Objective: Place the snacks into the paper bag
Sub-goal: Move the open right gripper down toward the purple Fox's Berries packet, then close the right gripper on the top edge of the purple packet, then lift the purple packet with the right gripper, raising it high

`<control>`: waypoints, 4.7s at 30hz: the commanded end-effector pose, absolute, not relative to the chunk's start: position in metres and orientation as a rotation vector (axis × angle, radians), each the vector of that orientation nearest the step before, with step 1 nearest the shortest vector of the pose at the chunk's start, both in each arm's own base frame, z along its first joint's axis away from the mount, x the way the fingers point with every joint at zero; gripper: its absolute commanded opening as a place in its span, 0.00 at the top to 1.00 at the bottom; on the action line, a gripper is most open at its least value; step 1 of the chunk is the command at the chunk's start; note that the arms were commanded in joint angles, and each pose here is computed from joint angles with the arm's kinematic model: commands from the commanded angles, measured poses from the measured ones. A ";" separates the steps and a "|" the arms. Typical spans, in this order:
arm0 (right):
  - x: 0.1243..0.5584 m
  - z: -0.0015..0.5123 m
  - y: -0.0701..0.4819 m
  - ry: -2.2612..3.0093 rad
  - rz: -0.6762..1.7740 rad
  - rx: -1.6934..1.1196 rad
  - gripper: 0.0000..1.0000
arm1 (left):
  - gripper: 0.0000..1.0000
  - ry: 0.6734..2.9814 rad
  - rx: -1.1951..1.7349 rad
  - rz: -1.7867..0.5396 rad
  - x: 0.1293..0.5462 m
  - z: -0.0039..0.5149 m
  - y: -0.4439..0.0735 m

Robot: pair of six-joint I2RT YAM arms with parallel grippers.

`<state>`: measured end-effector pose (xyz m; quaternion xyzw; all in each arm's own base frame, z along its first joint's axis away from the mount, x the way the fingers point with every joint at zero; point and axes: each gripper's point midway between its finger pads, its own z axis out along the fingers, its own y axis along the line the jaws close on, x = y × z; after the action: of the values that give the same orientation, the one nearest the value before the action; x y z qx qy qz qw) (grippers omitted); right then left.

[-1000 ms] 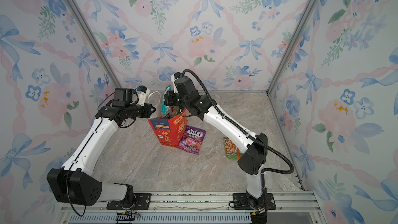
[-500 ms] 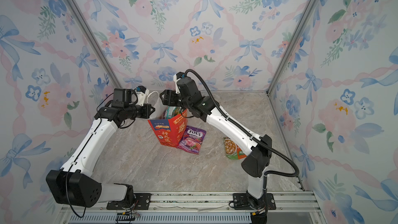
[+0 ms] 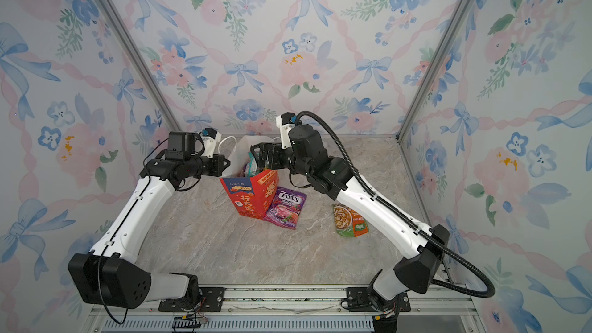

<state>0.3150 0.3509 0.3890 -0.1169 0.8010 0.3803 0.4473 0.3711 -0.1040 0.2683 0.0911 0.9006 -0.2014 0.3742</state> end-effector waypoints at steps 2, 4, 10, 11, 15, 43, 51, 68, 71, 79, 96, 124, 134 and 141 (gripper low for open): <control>0.302 0.377 0.320 1.984 0.882 -0.237 0.03 | 1.00 2.289 0.252 -0.513 0.365 0.275 -0.102; 0.298 0.361 0.306 2.018 0.844 -0.205 0.02 | 1.00 2.289 0.251 -0.514 0.365 0.275 -0.102; 0.289 0.296 0.269 2.177 0.787 -0.064 0.01 | 1.00 2.286 0.246 -0.523 0.366 0.277 -0.103; 0.287 0.284 0.263 2.199 0.788 -0.035 0.01 | 1.00 2.286 0.245 -0.526 0.366 0.277 -0.103; 0.283 0.238 0.247 2.289 0.761 0.066 0.01 | 1.00 2.289 0.243 -0.528 0.366 0.276 -0.103; 0.284 0.088 0.258 2.561 0.872 0.350 0.26 | 1.00 2.294 0.240 -0.523 0.365 0.274 -0.102; 0.290 0.066 0.261 2.599 0.887 0.397 0.30 | 1.00 2.292 0.242 -0.522 0.365 0.275 -0.102; 0.298 0.027 0.274 2.647 0.948 0.480 0.35 | 1.00 2.294 0.243 -0.513 0.365 0.274 -0.101; 0.300 0.023 0.277 2.629 0.976 0.497 0.36 | 1.00 2.293 0.242 -0.510 0.365 0.274 -0.101; 0.306 0.018 0.288 2.596 1.066 0.515 0.47 | 1.00 2.289 0.240 -0.505 0.364 0.276 -0.099; 0.311 0.037 0.277 2.555 1.070 0.497 1.00 | 1.00 2.285 0.239 -0.505 0.364 0.277 -0.099; 0.338 0.249 0.190 2.240 0.794 0.264 1.00 | 1.00 2.279 0.248 -0.600 0.359 0.282 -0.115; 0.359 0.366 0.207 2.013 0.870 0.144 1.00 | 1.00 2.274 0.253 -0.600 0.359 0.284 -0.116; 0.361 0.443 0.237 1.867 0.919 0.010 1.00 | 1.00 2.273 0.256 -0.595 0.358 0.284 -0.116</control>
<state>0.3651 0.2241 0.4102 0.0396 0.7952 0.3717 0.4774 0.3655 -0.1083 0.2704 0.0923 0.8998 -0.2131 0.3693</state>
